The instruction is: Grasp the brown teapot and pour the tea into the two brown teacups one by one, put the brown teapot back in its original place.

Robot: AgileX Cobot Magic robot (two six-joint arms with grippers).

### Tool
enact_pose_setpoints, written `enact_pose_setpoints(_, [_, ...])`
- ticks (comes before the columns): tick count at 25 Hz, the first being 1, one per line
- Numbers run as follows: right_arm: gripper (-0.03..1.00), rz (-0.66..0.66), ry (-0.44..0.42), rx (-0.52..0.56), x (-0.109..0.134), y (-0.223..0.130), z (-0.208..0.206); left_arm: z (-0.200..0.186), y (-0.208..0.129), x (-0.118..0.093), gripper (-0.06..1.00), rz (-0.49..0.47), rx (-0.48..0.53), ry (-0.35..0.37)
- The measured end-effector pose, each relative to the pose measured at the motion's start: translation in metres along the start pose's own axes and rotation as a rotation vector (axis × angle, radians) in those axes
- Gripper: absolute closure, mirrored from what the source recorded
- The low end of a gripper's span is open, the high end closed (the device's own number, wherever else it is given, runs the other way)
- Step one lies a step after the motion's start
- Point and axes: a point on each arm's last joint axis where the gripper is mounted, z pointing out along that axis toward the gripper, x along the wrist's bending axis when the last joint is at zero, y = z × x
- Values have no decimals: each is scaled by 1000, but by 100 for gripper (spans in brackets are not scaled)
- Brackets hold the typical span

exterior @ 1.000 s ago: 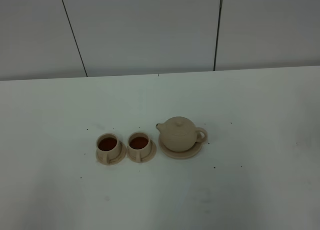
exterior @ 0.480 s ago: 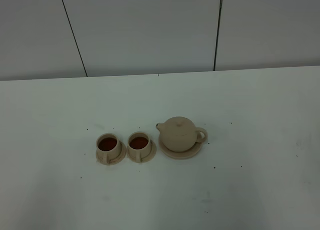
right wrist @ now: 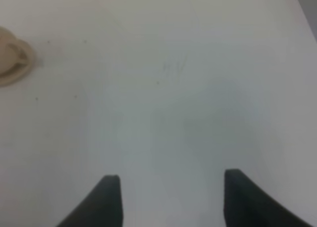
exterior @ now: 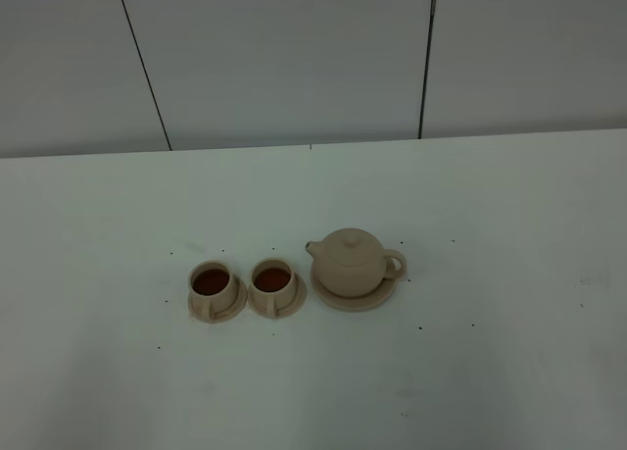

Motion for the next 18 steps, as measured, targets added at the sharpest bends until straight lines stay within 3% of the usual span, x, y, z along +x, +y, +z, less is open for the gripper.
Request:
enact_pose_setpoints(5, [52, 56, 1, -22, 0, -24, 2, 0, 0, 0, 62, 0, 0, 0])
enact_pose_setpoints(18, [52, 85, 0, -7, 0, -30, 7, 0, 0, 0, 62, 0, 0, 0])
